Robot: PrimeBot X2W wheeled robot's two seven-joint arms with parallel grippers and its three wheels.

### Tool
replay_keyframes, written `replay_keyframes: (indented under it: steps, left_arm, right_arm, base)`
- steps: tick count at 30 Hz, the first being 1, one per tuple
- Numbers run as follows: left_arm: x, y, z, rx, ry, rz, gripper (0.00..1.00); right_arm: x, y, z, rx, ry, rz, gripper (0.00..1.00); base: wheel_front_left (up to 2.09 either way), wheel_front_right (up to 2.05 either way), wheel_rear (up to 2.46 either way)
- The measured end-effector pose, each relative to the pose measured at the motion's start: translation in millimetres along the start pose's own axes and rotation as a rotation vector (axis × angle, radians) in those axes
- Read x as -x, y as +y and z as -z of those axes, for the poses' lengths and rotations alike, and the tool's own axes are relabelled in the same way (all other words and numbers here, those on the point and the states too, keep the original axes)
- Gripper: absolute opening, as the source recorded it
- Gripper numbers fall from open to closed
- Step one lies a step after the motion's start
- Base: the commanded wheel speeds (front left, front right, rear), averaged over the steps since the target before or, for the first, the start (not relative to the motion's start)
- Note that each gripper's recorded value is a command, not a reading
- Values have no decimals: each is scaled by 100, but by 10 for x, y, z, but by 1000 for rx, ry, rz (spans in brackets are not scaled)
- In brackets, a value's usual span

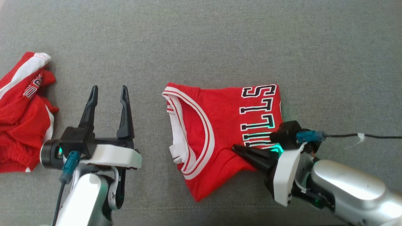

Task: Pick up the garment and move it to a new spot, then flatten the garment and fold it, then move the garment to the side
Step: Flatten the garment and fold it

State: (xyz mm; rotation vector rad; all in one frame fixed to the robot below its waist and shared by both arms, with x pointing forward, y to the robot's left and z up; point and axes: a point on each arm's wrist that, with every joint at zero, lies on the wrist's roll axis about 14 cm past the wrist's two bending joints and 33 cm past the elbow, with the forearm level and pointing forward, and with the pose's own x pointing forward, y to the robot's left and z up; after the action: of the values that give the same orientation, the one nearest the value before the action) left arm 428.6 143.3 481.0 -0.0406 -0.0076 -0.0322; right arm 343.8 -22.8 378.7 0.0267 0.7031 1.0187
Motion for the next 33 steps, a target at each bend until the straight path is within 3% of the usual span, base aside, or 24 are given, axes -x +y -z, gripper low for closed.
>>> replay_keyframes:
  steps: [9, 12, 13, 14, 15, 19, 25, 26, 33]
  left_arm:
    - [9, -42, -29, 3, -7, 11, 100]
    - [4, -55, -55, 4, -15, 14, 100]
    - [2, -58, -63, 5, -17, 15, 100]
    - [2, -58, -71, 5, -19, 15, 100]
    - [5, -60, -78, 5, -21, 15, 100]
    - [73, -80, -59, 6, -11, 18, 100]
    - [141, -65, -154, -15, -36, 8, 100]
    - [160, -62, -206, -20, -50, 8, 100]
    - [282, -22, -294, -54, -68, 7, 100]
  right_arm:
    - [85, 182, 219, -74, 41, -13, 0]
    - [117, 146, 125, -82, -16, 11, 0]
    - [134, 99, 34, -87, -65, 31, 37]
    - [155, 49, -45, -83, -103, 52, 94]
    - [181, -2, -128, -81, -145, 73, 100]
    - [345, -276, -527, -78, -368, 203, 100]
    - [941, -759, -952, -67, -682, 506, 100]
    - [1153, -812, -1012, -53, -755, 595, 100]
    - [1765, -788, -952, -21, -854, 842, 100]
  base:
    - [0, 0, 0]
    - [0, 0, 0]
    - [0, 0, 0]
    - [0, 0, 0]
    - [0, 0, 0]
    - [0, 0, 0]
    - [0, 0, 0]
    - [0, 0, 0]
    - [0, 0, 0]
